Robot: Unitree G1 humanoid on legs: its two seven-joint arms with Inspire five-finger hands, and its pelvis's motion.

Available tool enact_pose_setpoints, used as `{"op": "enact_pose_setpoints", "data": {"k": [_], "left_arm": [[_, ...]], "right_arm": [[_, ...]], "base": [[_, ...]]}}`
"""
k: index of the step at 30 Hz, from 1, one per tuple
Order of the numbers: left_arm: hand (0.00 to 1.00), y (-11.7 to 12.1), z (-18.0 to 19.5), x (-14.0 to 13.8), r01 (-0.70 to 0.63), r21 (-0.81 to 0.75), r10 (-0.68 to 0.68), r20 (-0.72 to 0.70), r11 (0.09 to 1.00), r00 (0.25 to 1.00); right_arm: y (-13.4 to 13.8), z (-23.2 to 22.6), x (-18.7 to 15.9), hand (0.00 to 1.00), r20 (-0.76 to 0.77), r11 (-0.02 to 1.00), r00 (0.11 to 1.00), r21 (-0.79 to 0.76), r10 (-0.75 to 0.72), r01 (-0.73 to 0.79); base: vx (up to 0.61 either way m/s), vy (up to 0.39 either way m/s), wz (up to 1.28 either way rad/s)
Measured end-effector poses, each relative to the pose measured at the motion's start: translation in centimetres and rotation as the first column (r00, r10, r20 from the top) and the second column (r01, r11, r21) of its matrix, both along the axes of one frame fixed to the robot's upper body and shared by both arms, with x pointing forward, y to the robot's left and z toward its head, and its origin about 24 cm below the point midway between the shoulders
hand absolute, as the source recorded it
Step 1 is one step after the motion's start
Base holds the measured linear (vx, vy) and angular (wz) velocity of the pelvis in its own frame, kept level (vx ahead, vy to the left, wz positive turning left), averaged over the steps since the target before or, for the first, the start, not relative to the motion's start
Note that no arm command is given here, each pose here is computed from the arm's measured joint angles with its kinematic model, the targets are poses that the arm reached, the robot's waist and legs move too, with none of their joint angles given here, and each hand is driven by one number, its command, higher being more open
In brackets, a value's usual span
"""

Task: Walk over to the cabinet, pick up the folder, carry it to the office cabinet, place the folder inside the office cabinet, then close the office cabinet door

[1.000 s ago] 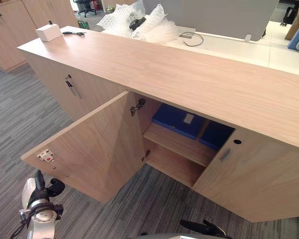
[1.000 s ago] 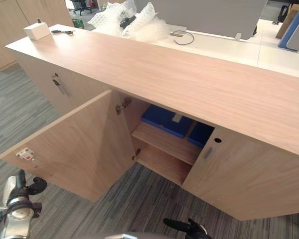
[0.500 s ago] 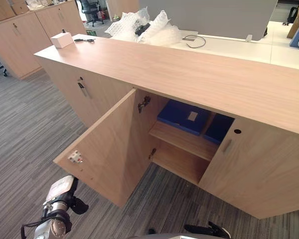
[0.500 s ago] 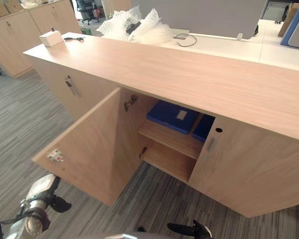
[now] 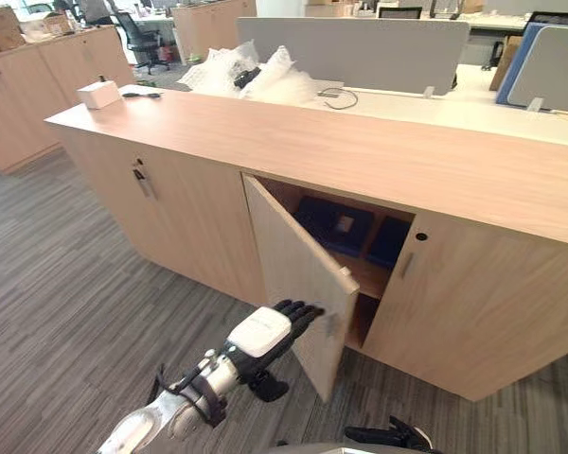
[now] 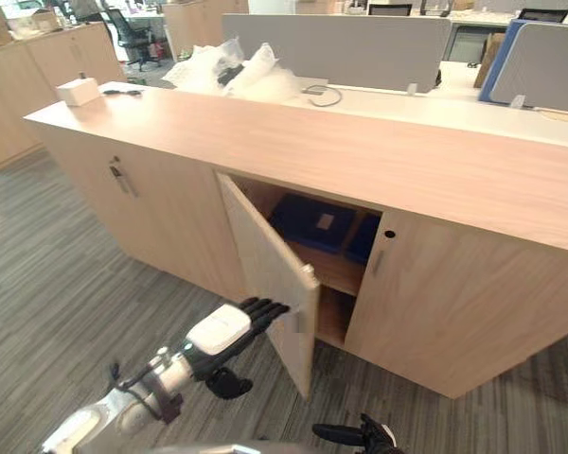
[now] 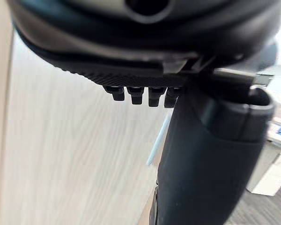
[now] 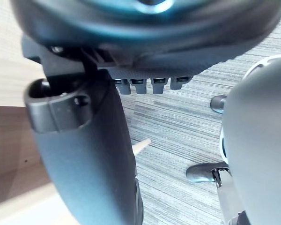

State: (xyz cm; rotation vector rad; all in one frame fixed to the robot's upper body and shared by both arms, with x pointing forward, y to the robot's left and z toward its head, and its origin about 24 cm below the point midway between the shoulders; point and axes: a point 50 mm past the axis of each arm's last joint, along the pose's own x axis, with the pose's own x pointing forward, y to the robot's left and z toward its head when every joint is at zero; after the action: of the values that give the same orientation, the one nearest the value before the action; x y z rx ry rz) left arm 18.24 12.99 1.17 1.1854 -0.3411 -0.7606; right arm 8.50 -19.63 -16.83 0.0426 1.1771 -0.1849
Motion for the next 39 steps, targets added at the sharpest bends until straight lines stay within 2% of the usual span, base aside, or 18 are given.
{"op": "enact_pose_setpoints", "data": {"k": [5, 8, 9, 12, 14, 15, 16, 17, 18, 20, 21, 23, 24, 26, 28, 34, 36, 39], "left_arm": [[1.00, -3.7, 0.5, 0.4, 0.089, -0.082, -0.087, 0.022, 0.993, 0.996], [1.00, -6.4, -0.9, -0.2, 0.131, -0.130, -0.138, -0.044, 0.983, 0.990], [1.00, -7.1, -2.4, -0.2, 0.117, -0.125, -0.130, -0.105, 0.985, 0.986], [1.00, -6.9, -6.1, -0.7, 0.026, -0.075, -0.045, -0.264, 0.997, 0.964], [1.00, -6.2, -8.4, -1.2, -0.080, -0.046, 0.056, -0.387, 0.996, 0.920], [1.00, -5.3, -9.7, -1.6, -0.206, -0.042, 0.160, -0.488, 0.978, 0.858], [1.00, -4.1, -11.0, -2.2, -0.354, -0.040, 0.264, -0.590, 0.935, 0.763], [1.00, -3.3, -11.6, -2.5, -0.444, -0.041, 0.312, -0.656, 0.895, 0.688], [1.00, -2.0, -12.5, -3.0, -0.560, -0.027, 0.368, -0.727, 0.828, 0.579], [1.00, 2.0, -15.0, -5.9, -0.790, 0.101, 0.483, -0.835, 0.605, 0.264], [1.00, 2.4, -15.2, -6.2, -0.818, 0.110, 0.485, -0.846, 0.565, 0.222], [1.00, 4.6, -15.7, -7.0, -0.934, 0.131, 0.441, -0.897, 0.333, 0.031], [1.00, 5.0, -15.8, -7.0, -0.952, 0.129, 0.423, -0.906, 0.277, 0.000], [1.00, 6.0, -16.2, -8.0, -0.986, 0.142, 0.329, -0.938, 0.082, -0.107], [1.00, 6.3, -16.5, -8.4, -0.987, 0.149, 0.259, -0.953, -0.057, -0.159], [1.00, 6.6, -16.7, -8.9, -0.956, 0.156, 0.189, -0.960, -0.251, -0.206], [1.00, 6.6, -16.8, -9.2, -0.947, 0.163, 0.178, -0.960, -0.277, -0.218], [1.00, 6.6, -17.0, -9.7, -0.948, 0.182, 0.194, -0.952, -0.262, -0.236]], "right_arm": [[0.2, 0.0, 0.0, 1.00, -0.005, 1.000, 1.000, -0.011, 0.020, -0.020], [0.5, 0.0, 0.5, 1.00, 0.001, 0.999, 0.999, -0.016, 0.052, -0.052], [0.7, 0.1, 0.7, 1.00, 0.006, 0.998, 0.998, -0.018, 0.064, -0.064], [1.3, 0.1, 1.0, 1.00, 0.016, 0.998, 0.998, -0.018, 0.059, -0.059], [1.3, 0.1, 1.1, 1.00, 0.018, 0.998, 0.998, -0.025, 0.054, -0.054], [1.3, 0.1, 1.1, 1.00, 0.018, 0.998, 0.999, -0.028, 0.051, -0.050], [1.4, 0.1, 1.1, 1.00, 0.019, 0.999, 0.999, -0.027, 0.046, -0.045], [1.5, 0.1, 1.1, 1.00, 0.018, 0.999, 0.999, -0.025, 0.039, -0.039], [1.5, 0.1, 1.0, 1.00, 0.016, 0.999, 1.000, -0.022, 0.023, -0.023], [1.5, 0.0, 0.8, 1.00, 0.013, 1.000, 1.000, -0.015, -0.003, 0.003], [1.4, 0.0, 0.8, 1.00, 0.014, 1.000, 1.000, -0.015, -0.008, 0.008], [1.1, 0.1, 0.9, 1.00, 0.018, 0.999, 0.999, -0.014, -0.042, 0.042], [1.0, 0.1, 0.8, 1.00, 0.019, 0.999, 0.999, -0.015, -0.049, 0.049], [0.3, 0.2, 0.9, 1.00, 0.025, 0.998, 0.998, -0.022, -0.064, 0.065], [-0.1, 0.3, 1.3, 1.00, 0.033, 0.997, 0.997, -0.030, -0.064, 0.065], [-0.1, 0.2, 1.2, 1.00, 0.015, 0.998, 0.998, -0.017, -0.060, 0.060], [0.2, 0.1, 1.0, 1.00, 0.012, 0.998, 0.998, -0.009, -0.059, 0.059], [0.7, 0.0, 0.5, 1.00, 0.006, 0.998, 0.998, 0.004, -0.062, 0.062]], "base": [[0.07, -0.046, -0.01], [0.03, -0.054, -0.06], [0.01, -0.041, -0.04], [-0.01, -0.047, -0.11], [-0.02, -0.031, -0.06], [-0.02, -0.019, -0.06], [-0.02, -0.018, -0.07], [-0.02, -0.012, -0.07], [-0.02, -0.006, -0.12], [-0.03, 0.014, -0.23], [-0.04, 0.023, -0.12], [-0.06, 0.024, -0.13], [-0.08, 0.037, -0.39], [-0.07, 0.057, -0.48], [-0.05, 0.055, -0.41], [-0.06, 0.076, -0.44], [-0.06, 0.110, -0.28], [-0.01, 0.065, -0.10]]}}
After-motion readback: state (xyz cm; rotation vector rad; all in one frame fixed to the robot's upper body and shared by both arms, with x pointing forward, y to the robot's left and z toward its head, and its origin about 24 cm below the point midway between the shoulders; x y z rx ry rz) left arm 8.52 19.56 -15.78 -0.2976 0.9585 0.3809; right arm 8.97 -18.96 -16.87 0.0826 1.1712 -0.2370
